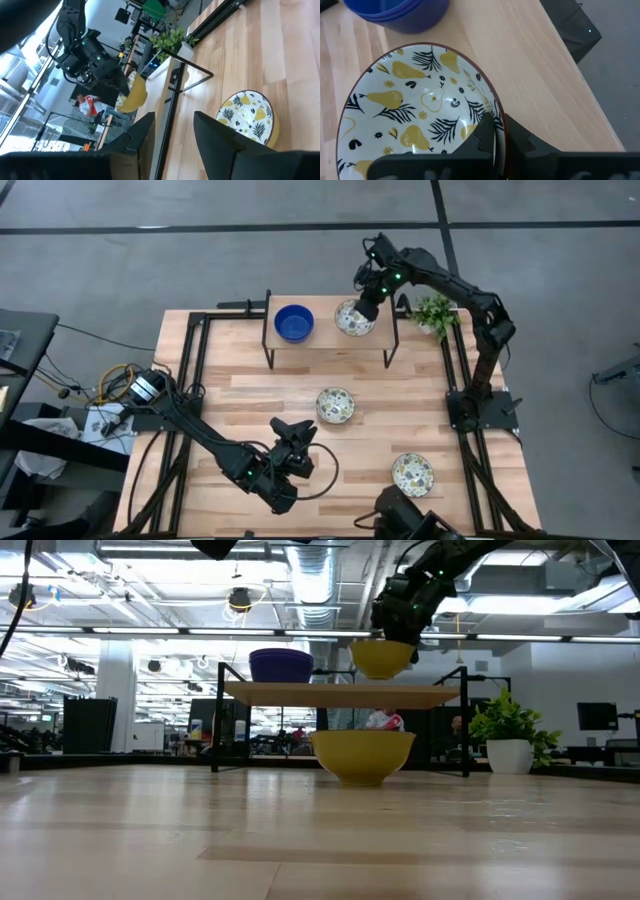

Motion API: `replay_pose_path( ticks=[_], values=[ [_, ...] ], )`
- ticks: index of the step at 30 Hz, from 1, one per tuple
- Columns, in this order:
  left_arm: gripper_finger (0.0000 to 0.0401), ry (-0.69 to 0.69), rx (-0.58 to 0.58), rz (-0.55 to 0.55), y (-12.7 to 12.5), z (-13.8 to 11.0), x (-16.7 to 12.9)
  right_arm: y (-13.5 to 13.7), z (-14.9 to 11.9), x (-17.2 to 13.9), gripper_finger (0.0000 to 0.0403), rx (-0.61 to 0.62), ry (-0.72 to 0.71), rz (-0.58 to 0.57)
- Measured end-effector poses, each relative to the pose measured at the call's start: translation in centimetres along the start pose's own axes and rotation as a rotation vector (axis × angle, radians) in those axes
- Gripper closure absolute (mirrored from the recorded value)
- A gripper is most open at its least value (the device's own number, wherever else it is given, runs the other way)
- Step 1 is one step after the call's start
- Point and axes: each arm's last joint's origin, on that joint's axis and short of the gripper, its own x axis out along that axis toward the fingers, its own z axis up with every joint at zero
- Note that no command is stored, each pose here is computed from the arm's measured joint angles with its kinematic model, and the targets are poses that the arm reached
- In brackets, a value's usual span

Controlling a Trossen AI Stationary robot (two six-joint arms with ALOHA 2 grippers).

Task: Pick & Place Mini bowls
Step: Put the bottom left yellow patterned bowl on the shelf

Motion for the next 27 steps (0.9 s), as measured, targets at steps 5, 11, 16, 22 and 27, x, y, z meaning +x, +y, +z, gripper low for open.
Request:
replay_pose_path(
  ticks=[5, 11, 16, 22, 27],
  values=[
    [0.0265, -0.001, -0.009, 0.000, 0.0, 0.0, 0.0, -0.3, -0.3, 0.5, 0.0402, 0.003, -0.001, -0.004],
    [0.0265, -0.002, -0.015, 0.000, 0.0, 0.1, 0.0, -0.8, -0.4, 0.4, 0.0401, 0.002, -0.009, -0.015],
    [0.0265, -0.002, -0.015, 0.000, 0.0, 0.1, 0.0, -1.1, -0.5, 0.9, 0.0394, 0.014, 0.007, -0.013],
    [0.0265, -0.003, -0.016, 0.000, 0.0, 0.1, 0.0, -1.3, -0.5, 1.5, 0.0397, 0.009, 0.007, -0.005],
    [0.0265, -0.002, -0.015, 0.000, 0.0, 0.1, 0.0, -1.4, -0.5, 1.5, 0.0387, 0.013, 0.008, -0.005]
  ],
)
